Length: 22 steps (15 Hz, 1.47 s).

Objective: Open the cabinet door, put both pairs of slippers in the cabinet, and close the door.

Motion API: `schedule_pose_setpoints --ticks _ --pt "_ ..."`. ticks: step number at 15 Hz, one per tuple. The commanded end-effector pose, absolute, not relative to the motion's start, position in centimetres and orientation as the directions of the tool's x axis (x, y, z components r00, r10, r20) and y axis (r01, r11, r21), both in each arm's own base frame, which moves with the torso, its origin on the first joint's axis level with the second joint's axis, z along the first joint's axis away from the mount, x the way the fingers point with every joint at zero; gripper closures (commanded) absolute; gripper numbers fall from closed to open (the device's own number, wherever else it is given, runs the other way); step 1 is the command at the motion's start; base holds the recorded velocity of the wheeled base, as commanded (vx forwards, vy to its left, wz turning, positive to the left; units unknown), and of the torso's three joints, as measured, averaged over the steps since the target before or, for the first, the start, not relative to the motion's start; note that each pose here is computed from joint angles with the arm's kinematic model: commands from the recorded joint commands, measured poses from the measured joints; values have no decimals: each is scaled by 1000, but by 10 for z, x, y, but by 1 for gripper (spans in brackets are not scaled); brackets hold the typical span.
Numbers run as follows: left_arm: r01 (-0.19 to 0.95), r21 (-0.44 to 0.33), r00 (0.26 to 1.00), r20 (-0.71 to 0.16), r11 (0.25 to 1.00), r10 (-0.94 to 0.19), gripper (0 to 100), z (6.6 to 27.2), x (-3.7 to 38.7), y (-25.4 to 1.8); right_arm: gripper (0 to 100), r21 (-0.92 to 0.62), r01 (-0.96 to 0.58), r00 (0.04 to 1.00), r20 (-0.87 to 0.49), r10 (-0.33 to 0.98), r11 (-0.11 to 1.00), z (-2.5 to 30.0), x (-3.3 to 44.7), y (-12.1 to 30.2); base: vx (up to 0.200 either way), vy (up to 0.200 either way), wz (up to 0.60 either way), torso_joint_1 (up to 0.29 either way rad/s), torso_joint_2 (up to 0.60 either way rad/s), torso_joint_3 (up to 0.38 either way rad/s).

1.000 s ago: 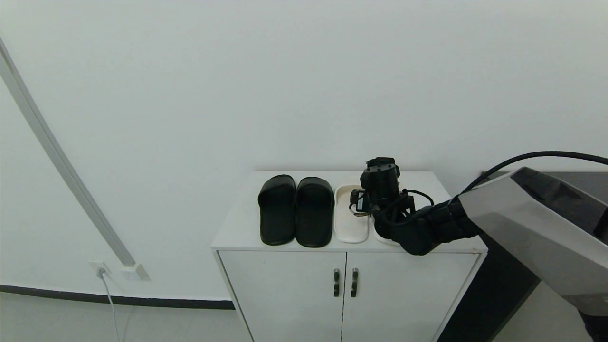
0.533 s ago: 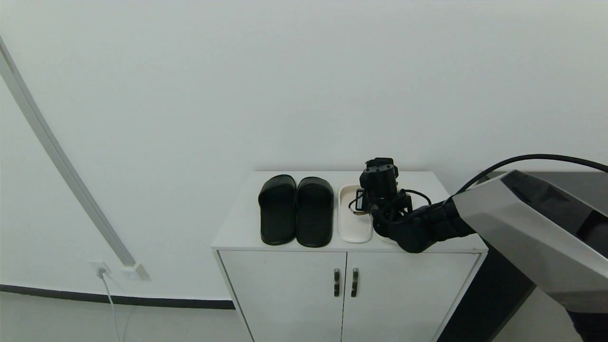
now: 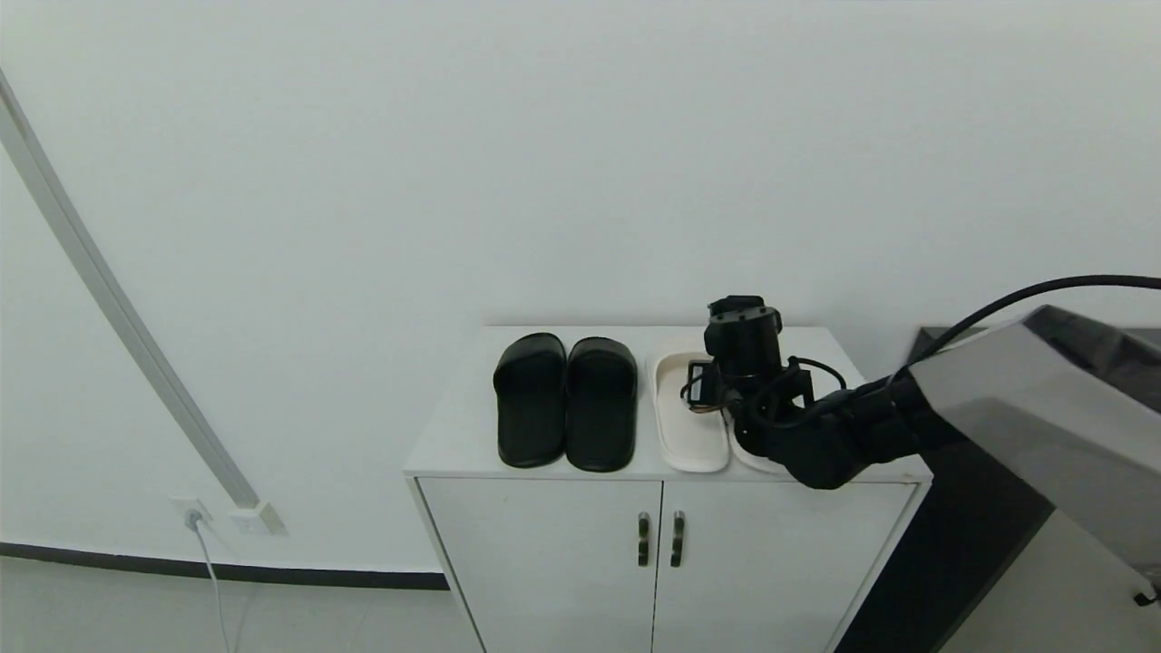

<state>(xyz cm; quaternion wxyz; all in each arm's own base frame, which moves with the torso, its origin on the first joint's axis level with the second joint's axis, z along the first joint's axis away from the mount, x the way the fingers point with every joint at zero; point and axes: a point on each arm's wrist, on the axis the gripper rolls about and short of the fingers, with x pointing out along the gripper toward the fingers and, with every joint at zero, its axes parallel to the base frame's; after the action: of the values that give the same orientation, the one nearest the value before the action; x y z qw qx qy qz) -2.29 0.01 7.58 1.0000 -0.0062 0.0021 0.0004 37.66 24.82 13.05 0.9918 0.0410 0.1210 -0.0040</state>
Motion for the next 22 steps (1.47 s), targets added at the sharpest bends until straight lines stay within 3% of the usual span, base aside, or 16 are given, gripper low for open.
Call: schedule_pose_setpoints --ticks 1,4,9,19,22 --pt "-2 -12 1000 -6 1000 2 100 76 -23 0 100 124 -132 969 -193 154 984 183 317 221 0 0 0 0 0 0" --pt "0 -11 1000 -6 1000 0 100 76 -23 0 100 100 -354 915 -170 366 930 192 265 197 0 0 0 0 0 0" --pt "-2 -12 1000 -6 1000 2 100 76 -23 0 100 97 -605 765 -205 611 790 184 202 174 0 0 0 0 0 0" --pt "0 -11 1000 -6 1000 0 100 76 -23 0 100 119 -723 642 -248 725 681 172 167 164 0 0 0 0 0 0" --pt "1 -11 1000 -6 1000 -2 100 76 -23 0 100 109 -729 636 -259 727 676 169 164 162 -200 0 0 9 6 2"
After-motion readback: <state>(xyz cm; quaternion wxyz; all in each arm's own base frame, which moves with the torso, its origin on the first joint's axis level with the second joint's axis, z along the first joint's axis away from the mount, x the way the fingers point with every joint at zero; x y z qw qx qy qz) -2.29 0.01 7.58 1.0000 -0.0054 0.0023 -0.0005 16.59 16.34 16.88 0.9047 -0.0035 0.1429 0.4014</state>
